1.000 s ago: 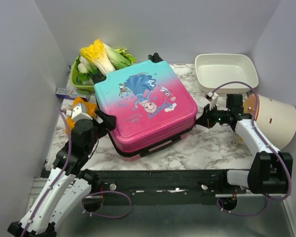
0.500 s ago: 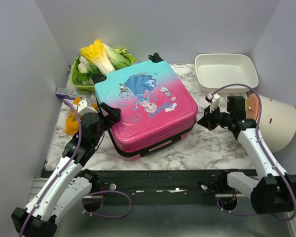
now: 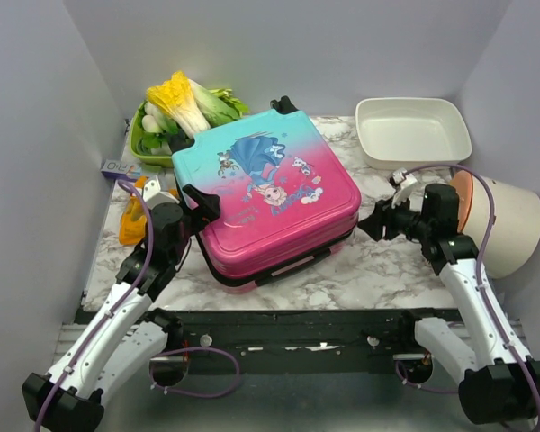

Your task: Open, take out, and arrange the luggage

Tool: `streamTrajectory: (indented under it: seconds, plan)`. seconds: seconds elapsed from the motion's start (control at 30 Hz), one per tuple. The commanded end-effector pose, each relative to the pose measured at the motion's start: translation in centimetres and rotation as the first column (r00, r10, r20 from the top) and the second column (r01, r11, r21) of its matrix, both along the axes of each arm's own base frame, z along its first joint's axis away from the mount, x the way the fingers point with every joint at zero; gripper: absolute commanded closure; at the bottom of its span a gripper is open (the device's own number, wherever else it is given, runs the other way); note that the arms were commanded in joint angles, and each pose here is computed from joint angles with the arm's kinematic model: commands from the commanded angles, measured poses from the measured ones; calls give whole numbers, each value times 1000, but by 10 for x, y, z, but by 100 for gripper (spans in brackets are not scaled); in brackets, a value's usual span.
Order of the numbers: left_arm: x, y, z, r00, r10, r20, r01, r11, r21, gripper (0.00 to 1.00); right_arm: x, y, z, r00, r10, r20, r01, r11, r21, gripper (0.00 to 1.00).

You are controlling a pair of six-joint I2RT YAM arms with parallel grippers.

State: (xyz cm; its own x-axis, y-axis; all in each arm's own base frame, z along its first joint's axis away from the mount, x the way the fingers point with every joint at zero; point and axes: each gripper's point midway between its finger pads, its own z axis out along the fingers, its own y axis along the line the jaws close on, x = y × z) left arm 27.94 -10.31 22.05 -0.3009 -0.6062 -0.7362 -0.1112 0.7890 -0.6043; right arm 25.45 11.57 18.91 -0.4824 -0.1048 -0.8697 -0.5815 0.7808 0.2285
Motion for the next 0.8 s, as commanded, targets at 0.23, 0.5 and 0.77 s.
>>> streamTrajectory:
  seconds: [0.23,0.5,0.77]
  plan:
    - [0,-10,-14,995,-81,-65,88,990,109,1,12,-6,-42,964,266,3,-257,933,-253,38]
    - [3,-10,-8,995,-84,-45,88,989,117,1,22,8,-55,915,396,82,-365,896,-254,37]
    - [0,-5,-5,997,-67,-31,70,990,119,1,30,22,-73,870,489,62,-470,861,-193,37]
